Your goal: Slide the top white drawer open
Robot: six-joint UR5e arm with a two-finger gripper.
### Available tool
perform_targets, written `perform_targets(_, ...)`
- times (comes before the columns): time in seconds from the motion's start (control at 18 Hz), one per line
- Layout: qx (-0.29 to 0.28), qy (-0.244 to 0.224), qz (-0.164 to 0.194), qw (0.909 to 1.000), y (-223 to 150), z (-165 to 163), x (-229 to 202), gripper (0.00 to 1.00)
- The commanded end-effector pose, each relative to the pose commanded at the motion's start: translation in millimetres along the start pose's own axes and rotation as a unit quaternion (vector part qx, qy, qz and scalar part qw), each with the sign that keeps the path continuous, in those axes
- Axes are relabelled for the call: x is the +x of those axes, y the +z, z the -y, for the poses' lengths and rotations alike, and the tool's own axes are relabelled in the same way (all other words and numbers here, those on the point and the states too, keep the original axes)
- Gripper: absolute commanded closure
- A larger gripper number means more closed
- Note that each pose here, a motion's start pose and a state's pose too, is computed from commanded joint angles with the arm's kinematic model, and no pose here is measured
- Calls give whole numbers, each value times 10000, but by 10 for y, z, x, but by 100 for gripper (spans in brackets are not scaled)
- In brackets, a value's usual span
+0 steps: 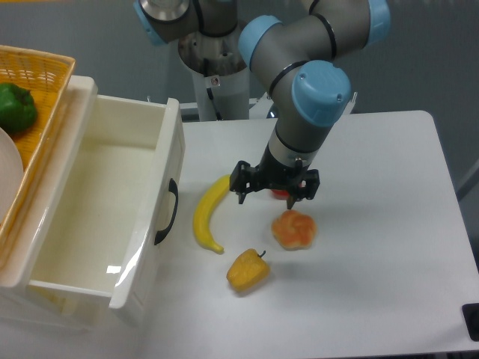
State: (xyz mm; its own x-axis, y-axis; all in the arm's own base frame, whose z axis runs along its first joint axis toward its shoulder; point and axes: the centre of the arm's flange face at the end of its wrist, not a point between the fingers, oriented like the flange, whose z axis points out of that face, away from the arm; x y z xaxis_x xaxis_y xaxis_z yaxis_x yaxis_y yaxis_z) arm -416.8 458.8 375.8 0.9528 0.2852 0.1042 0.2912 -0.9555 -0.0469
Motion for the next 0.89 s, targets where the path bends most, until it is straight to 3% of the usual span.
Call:
perform_targets(0.28,-194,908,148,9956,53,-98,-245,0)
perform_targets(0.89,110,699,441,9965,-107,-299,-723,0)
